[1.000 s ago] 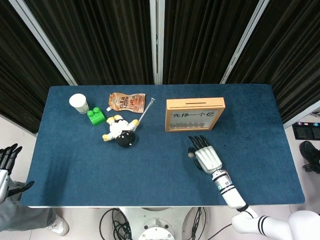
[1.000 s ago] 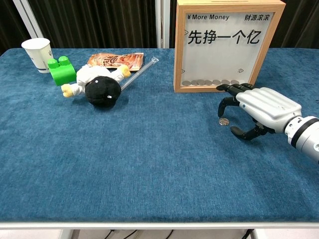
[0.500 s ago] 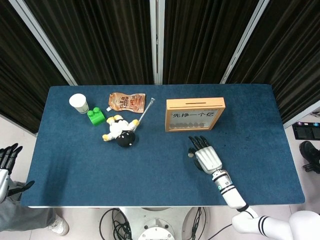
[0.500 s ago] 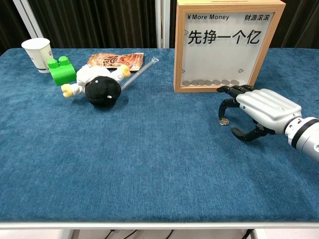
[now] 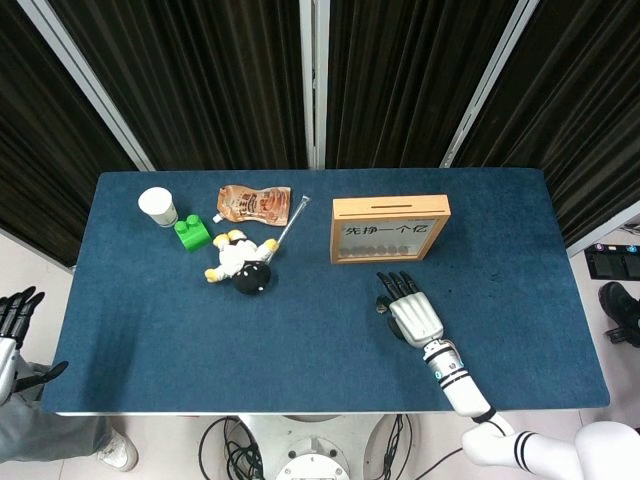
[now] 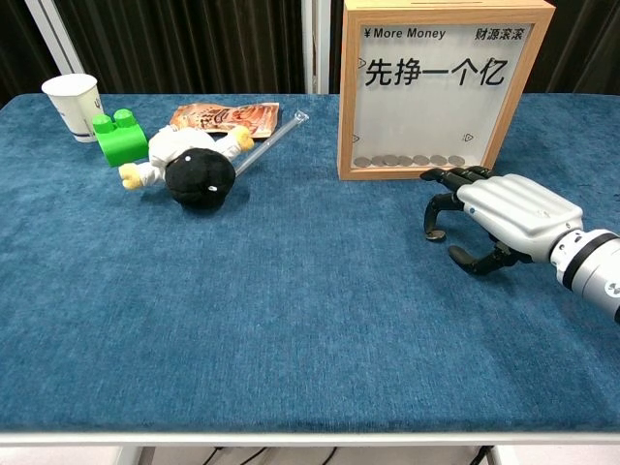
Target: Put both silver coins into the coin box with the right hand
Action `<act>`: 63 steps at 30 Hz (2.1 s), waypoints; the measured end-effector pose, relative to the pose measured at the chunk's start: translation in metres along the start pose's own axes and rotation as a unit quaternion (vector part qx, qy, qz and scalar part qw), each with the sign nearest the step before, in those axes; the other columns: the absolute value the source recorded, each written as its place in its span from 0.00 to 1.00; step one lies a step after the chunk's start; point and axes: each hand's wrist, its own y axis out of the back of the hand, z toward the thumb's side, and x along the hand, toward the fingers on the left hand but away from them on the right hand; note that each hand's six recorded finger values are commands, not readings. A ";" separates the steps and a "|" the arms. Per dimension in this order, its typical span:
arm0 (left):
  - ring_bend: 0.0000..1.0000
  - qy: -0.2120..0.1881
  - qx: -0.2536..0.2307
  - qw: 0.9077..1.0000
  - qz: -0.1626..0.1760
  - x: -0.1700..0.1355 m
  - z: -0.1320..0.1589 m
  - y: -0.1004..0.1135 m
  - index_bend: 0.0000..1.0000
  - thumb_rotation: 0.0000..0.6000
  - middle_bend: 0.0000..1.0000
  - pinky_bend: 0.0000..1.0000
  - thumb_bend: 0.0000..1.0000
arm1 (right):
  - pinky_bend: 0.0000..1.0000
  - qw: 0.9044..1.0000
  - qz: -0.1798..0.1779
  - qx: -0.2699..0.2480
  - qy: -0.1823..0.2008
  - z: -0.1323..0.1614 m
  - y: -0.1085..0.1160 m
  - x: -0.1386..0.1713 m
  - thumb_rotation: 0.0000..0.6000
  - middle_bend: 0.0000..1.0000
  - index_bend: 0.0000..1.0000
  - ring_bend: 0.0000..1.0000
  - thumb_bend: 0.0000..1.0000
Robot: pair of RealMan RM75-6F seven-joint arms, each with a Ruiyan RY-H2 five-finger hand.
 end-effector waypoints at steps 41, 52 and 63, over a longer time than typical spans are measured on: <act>0.00 -0.008 -0.003 1.000 -0.010 0.002 0.003 -0.006 0.06 1.00 0.01 0.00 0.06 | 0.00 1.000 -0.022 0.012 0.005 -0.002 0.004 -0.002 1.00 0.05 0.54 0.00 0.39; 0.00 -0.008 -0.001 1.000 -0.010 0.002 0.004 -0.006 0.06 1.00 0.01 0.00 0.06 | 0.00 0.999 -0.022 0.021 0.011 -0.002 0.004 -0.001 1.00 0.05 0.52 0.00 0.38; 0.00 -0.008 -0.004 1.000 -0.011 0.002 0.003 -0.006 0.06 1.00 0.01 0.00 0.07 | 0.00 0.999 -0.023 0.022 0.018 0.000 0.005 -0.001 1.00 0.04 0.51 0.00 0.38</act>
